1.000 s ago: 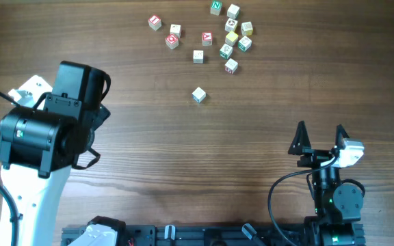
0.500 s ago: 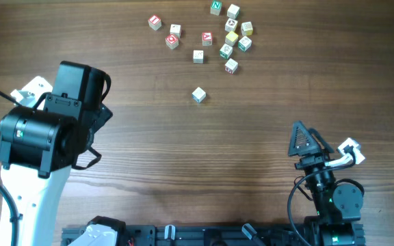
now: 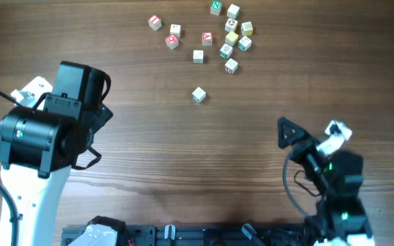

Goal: Form a circle
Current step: 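Reach the right gripper to the cluster and grasp a blue-topped block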

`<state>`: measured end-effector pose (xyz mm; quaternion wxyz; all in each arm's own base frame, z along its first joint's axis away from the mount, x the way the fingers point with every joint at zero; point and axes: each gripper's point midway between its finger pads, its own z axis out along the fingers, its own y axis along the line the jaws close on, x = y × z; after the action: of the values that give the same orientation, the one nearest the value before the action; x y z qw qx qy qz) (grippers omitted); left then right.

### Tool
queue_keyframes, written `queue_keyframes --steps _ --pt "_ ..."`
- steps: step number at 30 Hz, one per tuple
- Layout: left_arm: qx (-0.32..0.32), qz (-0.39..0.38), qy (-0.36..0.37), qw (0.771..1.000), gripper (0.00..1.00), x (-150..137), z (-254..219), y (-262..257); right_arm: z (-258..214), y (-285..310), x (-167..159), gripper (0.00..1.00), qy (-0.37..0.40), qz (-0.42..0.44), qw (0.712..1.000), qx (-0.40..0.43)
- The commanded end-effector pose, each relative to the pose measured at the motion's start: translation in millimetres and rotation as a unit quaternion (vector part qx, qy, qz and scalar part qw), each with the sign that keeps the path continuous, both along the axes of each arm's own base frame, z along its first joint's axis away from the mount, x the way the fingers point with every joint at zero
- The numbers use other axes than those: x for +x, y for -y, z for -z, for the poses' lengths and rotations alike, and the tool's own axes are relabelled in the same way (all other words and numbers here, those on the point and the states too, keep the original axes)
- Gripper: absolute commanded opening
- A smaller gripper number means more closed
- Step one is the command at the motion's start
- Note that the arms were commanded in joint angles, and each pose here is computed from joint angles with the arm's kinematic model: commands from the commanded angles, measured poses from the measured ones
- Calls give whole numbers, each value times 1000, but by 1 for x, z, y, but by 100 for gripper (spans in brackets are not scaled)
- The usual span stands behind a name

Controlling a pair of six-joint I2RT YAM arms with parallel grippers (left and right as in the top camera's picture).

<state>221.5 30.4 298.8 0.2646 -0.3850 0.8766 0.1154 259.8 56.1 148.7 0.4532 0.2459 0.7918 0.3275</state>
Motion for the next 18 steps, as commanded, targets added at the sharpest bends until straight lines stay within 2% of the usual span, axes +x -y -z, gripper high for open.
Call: queue_keyframes --steps 1,7,9,12,16,18 --pt "-1 -3 4 1000 100 -1 -2 -2 -23 -3 26 100 -35 -52 994 -92" --pt "-1 -3 4 1000 100 -1 -2 -2 -36 -12 79 100 -181 -115 969 -126" --pt "-1 -3 4 1000 100 -1 -2 -2 -45 -28 97 100 -173 -160 966 -104" --pt "-1 -3 4 1000 100 -1 -2 -2 -27 -33 121 100 -185 -148 969 -72" --pt "-1 -3 4 1000 100 -1 -2 -2 5 -51 142 100 -201 -154 964 -80" --pt "-1 -3 4 1000 100 -1 -2 -2 19 -61 154 100 -215 -137 961 -110"
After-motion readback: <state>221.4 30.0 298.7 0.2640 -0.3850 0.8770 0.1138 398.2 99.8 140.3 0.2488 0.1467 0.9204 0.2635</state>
